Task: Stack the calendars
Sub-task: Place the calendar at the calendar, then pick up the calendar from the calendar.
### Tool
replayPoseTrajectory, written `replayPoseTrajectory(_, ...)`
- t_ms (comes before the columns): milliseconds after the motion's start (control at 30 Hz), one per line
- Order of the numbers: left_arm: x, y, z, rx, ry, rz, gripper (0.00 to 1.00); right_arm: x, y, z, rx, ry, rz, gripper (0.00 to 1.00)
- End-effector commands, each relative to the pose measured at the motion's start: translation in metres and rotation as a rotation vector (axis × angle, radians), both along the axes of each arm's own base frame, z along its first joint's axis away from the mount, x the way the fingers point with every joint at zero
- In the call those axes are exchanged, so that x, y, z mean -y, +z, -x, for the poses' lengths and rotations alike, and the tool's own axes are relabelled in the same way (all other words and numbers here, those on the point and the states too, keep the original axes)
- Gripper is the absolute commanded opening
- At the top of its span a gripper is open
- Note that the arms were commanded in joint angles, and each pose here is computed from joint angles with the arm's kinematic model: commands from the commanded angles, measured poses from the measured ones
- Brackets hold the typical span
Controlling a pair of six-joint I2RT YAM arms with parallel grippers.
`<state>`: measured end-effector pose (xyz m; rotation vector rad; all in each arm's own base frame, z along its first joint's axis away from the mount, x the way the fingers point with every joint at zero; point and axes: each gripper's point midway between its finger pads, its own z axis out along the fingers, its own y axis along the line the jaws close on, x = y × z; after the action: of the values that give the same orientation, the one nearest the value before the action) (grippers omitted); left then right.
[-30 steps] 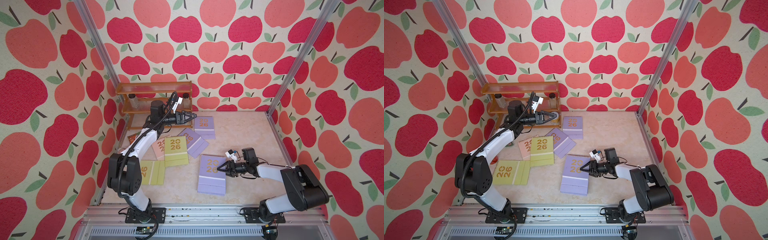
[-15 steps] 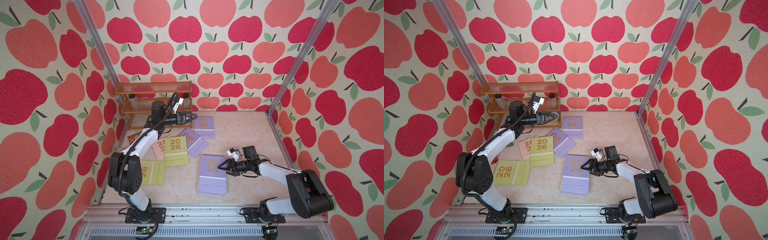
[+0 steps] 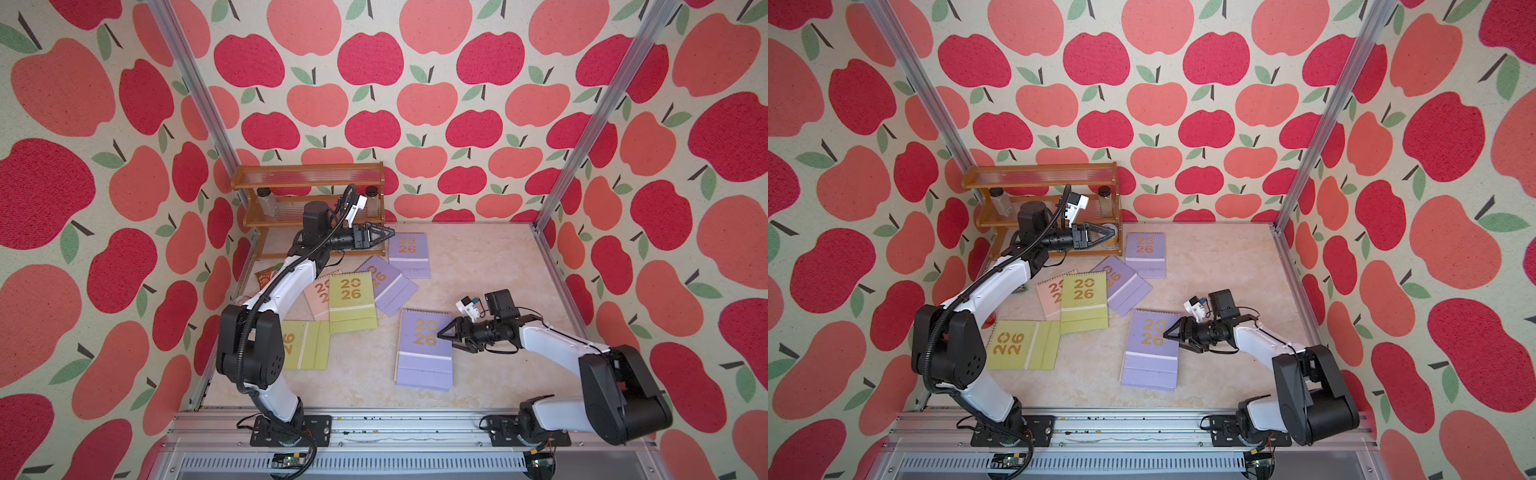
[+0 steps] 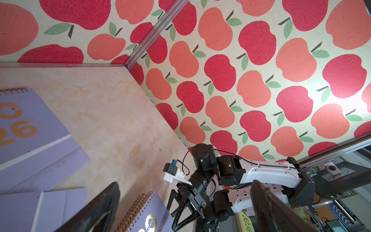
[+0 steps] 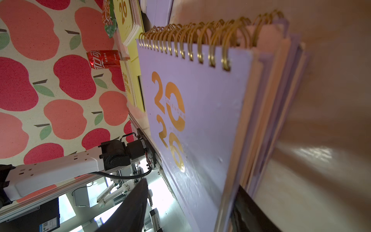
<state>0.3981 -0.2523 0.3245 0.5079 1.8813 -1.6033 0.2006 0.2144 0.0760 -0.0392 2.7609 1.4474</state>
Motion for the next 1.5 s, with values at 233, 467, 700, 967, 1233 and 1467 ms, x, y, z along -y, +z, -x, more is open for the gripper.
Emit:
replayPoseTrajectory(233,0.003,-0.002,-0.002,0.011,0.006,-0.03,0.99,0.018,-0.013,0.005,-0.037,-0.042,0.16,0.7)
replayPoseTrajectory(467,-0.008,-0.006,0.0,0.019,0.071,-0.141,1.0,0.042,0.003,-0.012,0.097,-0.062,0.329,0.72)
replayPoseTrajectory(700,-0.049,-0.026,0.002,-0.069,0.259,-0.394,1.0,0.038,0.054,-0.054,0.272,-0.01,0.369,0.74)
replayPoseTrajectory(967,-0.131,-0.068,0.01,-0.251,0.528,-0.632,1.0,-0.013,0.091,-0.112,0.384,0.095,0.298,0.73)
replayPoseTrajectory(1233,-0.172,-0.145,0.017,-0.51,0.64,-0.81,1.0,-0.106,0.101,-0.163,0.443,0.237,0.177,0.73)
replayPoseTrajectory(1467,-0.18,-0.198,0.022,-0.645,0.658,-0.763,1.0,-0.17,0.081,-0.194,0.423,0.286,0.081,0.73)
